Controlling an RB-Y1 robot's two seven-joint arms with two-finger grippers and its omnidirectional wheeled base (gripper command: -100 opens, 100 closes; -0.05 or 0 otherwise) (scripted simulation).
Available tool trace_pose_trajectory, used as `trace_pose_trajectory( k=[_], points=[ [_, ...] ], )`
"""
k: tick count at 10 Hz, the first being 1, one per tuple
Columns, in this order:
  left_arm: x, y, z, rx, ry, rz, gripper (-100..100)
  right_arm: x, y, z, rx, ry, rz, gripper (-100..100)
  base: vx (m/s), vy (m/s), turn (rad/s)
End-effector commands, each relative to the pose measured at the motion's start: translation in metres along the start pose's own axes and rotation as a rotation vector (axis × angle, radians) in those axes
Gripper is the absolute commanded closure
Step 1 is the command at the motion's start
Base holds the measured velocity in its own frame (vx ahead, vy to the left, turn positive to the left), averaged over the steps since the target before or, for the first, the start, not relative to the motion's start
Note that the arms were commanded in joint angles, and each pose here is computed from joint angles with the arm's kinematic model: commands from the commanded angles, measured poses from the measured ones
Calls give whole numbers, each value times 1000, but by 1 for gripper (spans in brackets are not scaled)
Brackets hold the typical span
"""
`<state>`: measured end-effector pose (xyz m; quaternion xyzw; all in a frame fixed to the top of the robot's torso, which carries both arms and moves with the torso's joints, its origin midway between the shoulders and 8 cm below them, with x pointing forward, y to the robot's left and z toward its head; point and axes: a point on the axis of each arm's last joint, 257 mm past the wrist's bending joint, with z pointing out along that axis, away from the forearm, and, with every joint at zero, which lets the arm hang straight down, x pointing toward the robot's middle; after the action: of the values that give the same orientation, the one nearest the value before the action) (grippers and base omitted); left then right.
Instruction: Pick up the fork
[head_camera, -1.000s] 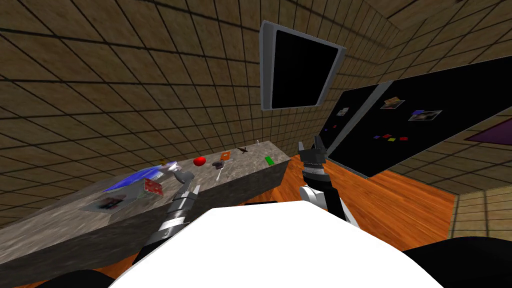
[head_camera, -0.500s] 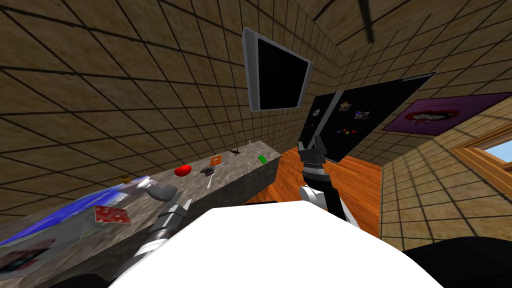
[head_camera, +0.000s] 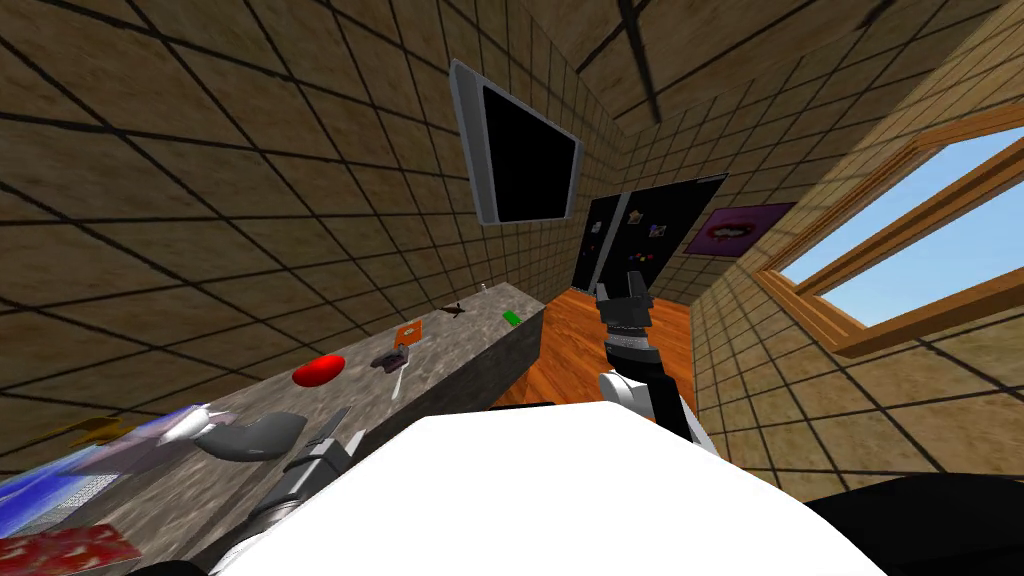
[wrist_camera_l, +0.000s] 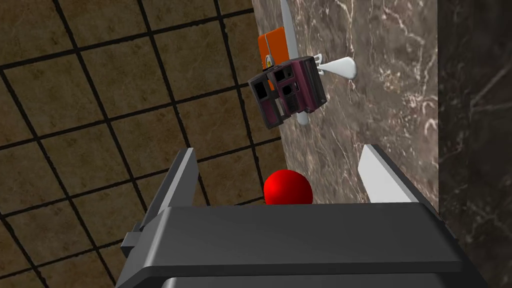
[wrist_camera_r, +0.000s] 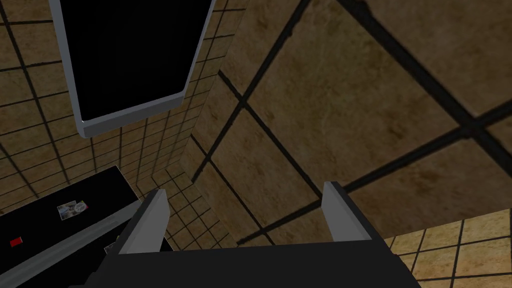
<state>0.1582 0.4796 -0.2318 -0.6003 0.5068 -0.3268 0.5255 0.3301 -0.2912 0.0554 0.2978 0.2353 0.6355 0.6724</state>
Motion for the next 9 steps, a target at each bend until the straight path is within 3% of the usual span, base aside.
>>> trace_pose_trajectory(
  k=[1, 5, 6, 7, 8, 9],
  points=[
    [-10, 12, -12, -46, -8, -5, -100, 0, 0, 0, 0, 0, 0, 0, -17, 30, -214],
    [-33, 41, -40, -193, -21, -19, -100, 0, 0, 0, 0, 0, 0, 0, -17, 29, -307],
    [-42, 53, -53, -260, -25, -25, -100, 0, 0, 0, 0, 0, 0, 0, -18, 25, -426],
    [-43, 54, -55, -265, -27, -24, -100, 0, 0, 0, 0, 0, 0, 0, -16, 28, -256],
    [-50, 64, -65, -325, -28, -30, -100, 0, 0, 0, 0, 0, 0, 0, -15, 27, -381],
    [-52, 66, -69, -337, -32, -28, -100, 0, 0, 0, 0, 0, 0, 0, -13, 33, -228]
  ],
)
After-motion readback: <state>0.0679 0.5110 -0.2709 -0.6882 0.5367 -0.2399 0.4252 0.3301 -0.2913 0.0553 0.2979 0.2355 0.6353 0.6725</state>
